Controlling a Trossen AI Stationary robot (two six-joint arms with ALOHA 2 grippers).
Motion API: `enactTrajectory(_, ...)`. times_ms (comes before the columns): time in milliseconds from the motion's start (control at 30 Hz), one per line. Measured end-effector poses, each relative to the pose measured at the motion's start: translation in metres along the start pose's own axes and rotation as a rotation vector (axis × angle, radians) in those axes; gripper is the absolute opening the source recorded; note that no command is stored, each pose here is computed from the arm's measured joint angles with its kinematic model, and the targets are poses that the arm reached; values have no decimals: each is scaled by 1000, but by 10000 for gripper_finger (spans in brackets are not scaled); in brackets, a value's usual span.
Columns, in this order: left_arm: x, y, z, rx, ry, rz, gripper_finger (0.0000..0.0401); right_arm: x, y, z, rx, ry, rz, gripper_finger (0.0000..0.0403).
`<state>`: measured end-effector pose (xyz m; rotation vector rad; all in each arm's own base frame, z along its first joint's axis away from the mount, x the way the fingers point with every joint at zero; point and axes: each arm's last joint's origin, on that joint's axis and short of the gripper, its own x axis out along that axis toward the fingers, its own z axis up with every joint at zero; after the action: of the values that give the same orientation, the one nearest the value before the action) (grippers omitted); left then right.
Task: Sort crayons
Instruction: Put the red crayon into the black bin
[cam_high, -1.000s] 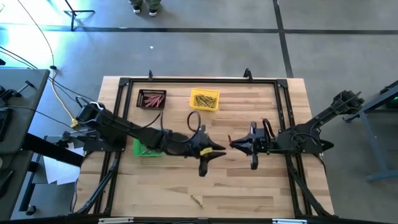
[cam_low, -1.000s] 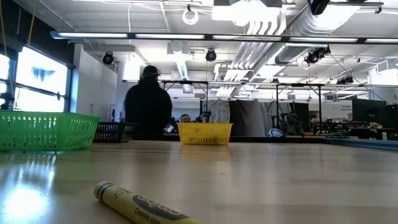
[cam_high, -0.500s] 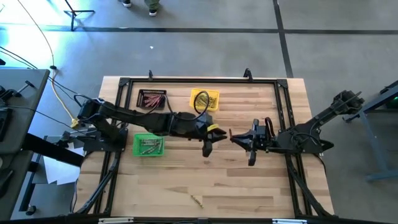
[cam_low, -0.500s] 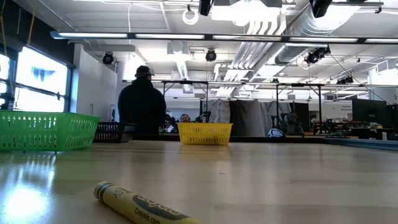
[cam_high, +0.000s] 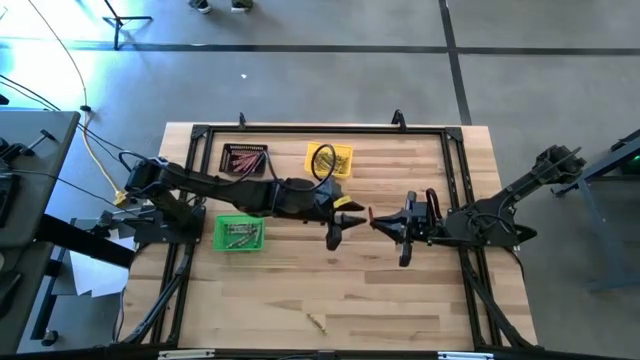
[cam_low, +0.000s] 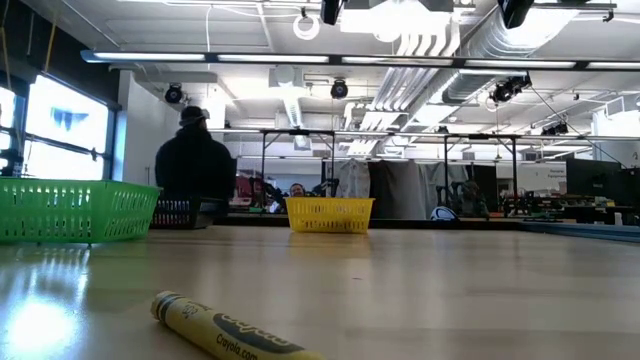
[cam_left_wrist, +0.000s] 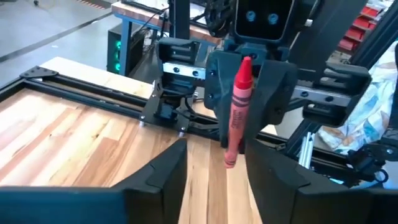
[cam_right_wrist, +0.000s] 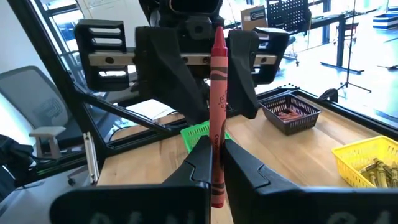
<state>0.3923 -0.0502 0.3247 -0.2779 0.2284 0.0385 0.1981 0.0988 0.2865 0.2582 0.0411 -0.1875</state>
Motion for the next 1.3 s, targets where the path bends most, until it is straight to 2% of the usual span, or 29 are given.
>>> enactTrajectory(300,0,-7,4,-8,-64,-34,178,3,-5,2,39,-22,-66,9)
enactTrajectory(600,1,-3,6,-13,-88,3,180,15,-8,-3,80,-22,-89,9)
enactTrajectory(1067,2,5,6,-13,-97,119,178,15,-7,-1,41,-43,-92,5)
enactTrajectory(1200,2,7,7,-43,-101,121,177,15,-7,-1,48,-47,-92,5)
enactTrajectory(1300,2,6,6,-81,-90,82,177,16,-7,0,53,-53,-94,5)
